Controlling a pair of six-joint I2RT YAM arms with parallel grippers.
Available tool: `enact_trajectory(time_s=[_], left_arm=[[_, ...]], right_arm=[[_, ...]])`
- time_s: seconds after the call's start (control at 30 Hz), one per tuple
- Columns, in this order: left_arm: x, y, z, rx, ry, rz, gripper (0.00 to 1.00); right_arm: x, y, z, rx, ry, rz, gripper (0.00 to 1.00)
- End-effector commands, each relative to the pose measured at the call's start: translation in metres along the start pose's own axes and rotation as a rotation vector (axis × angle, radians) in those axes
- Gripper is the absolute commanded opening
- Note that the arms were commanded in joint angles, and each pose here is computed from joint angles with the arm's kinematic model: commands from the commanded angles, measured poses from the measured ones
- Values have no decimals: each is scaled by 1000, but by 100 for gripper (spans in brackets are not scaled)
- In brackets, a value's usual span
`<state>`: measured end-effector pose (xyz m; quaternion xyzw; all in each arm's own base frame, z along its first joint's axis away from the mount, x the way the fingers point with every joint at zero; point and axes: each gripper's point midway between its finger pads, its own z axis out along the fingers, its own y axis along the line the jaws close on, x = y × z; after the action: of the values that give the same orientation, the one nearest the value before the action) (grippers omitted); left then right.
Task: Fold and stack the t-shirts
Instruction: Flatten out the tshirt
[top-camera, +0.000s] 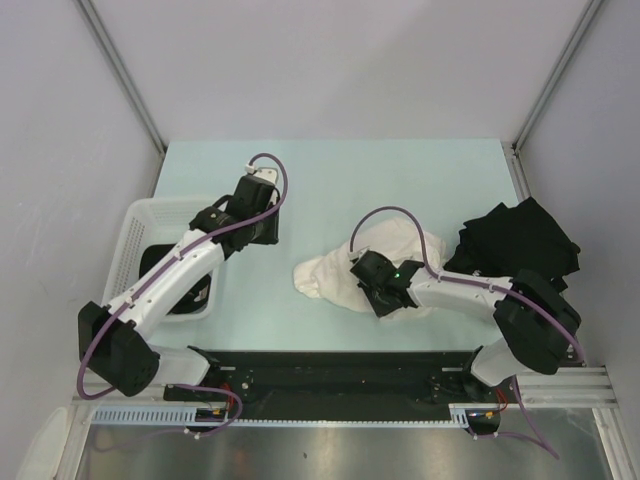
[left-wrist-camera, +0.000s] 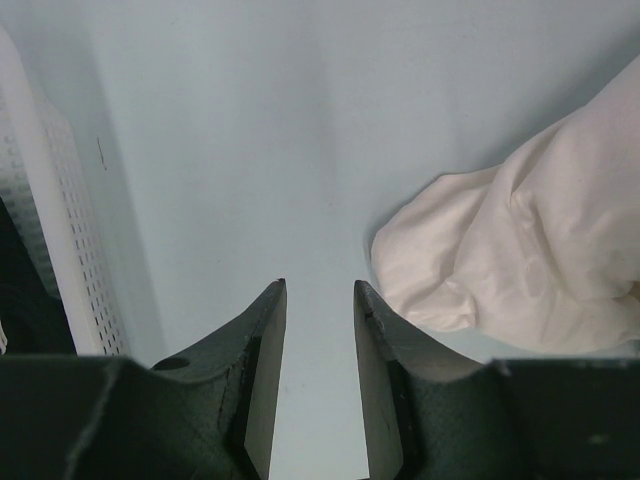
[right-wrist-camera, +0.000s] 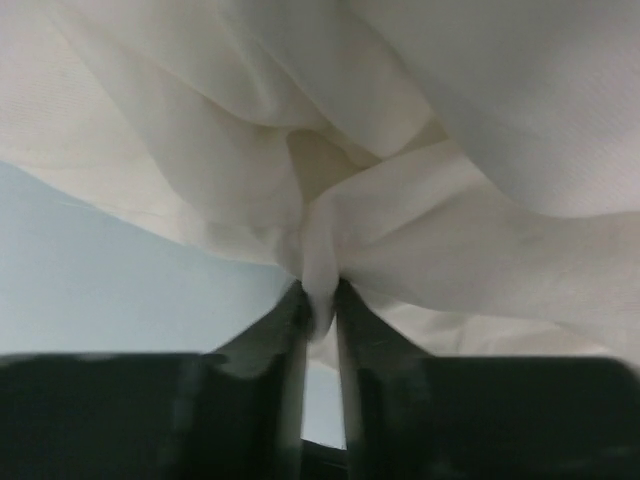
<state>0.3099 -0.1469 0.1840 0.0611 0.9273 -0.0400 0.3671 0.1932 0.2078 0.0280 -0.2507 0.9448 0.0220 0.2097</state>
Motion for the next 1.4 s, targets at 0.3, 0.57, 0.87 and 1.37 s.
enact_trajectory(time_s=[0.3, 0.57, 0.87, 1.37], left_arm=[[8, -11, -2, 57, 1, -72, 38], [28, -21, 7, 113, 30, -116, 38], [16, -34, 13, 149, 17, -149, 38], [15, -30, 11, 135, -12, -170, 39]], right_arm=[[-61, -43, -48, 129, -180, 87, 0], [-177, -113, -136, 224, -489, 235, 0], [-310, -124, -198, 194, -695, 194, 0], [-428, -45, -262, -188, -984, 139, 0]])
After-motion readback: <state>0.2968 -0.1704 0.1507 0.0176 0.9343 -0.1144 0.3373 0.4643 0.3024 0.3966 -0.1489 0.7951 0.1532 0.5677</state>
